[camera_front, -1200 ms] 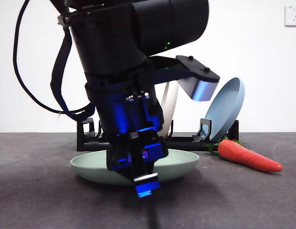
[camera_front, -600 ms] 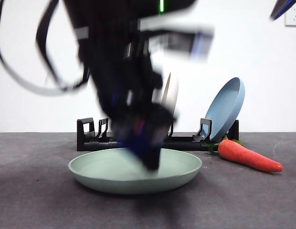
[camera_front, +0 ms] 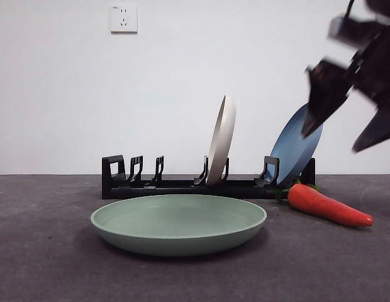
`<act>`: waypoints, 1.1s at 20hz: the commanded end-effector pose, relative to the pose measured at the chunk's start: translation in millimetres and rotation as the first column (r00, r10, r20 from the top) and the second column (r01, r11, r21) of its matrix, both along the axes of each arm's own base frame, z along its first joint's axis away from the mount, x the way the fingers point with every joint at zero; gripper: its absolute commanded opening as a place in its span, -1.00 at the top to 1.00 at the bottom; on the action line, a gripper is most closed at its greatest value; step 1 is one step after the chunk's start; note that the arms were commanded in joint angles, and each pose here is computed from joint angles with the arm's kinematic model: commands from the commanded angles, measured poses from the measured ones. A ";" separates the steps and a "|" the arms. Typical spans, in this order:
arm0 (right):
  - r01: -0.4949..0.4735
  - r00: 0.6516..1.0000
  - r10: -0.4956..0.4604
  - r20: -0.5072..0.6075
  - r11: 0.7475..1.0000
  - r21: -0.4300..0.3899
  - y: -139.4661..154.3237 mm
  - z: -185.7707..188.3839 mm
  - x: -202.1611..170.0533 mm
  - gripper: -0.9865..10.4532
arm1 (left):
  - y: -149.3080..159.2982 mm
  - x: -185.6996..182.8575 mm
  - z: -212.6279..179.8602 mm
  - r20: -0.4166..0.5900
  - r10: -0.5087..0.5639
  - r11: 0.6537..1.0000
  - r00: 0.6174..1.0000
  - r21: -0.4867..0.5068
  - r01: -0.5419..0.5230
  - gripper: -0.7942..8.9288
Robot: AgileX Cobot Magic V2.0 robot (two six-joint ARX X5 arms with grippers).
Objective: Take the green plate from the plate rack,put the plate on the table,take the carrot from the table,put the carrot in the plate
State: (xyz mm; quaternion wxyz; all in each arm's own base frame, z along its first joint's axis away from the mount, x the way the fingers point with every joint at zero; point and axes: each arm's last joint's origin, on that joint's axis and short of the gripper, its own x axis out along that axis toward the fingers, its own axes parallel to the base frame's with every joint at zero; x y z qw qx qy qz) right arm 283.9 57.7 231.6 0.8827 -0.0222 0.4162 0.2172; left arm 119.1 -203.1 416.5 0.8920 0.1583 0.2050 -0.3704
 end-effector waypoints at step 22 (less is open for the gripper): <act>-0.019 0.999 0.012 -0.043 0.986 -0.166 30.4 -90.8 45.9 0.77 | 20.2 -11.8 4.2 -0.077 0.048 0.998 0.996 -0.027 -0.050 0.44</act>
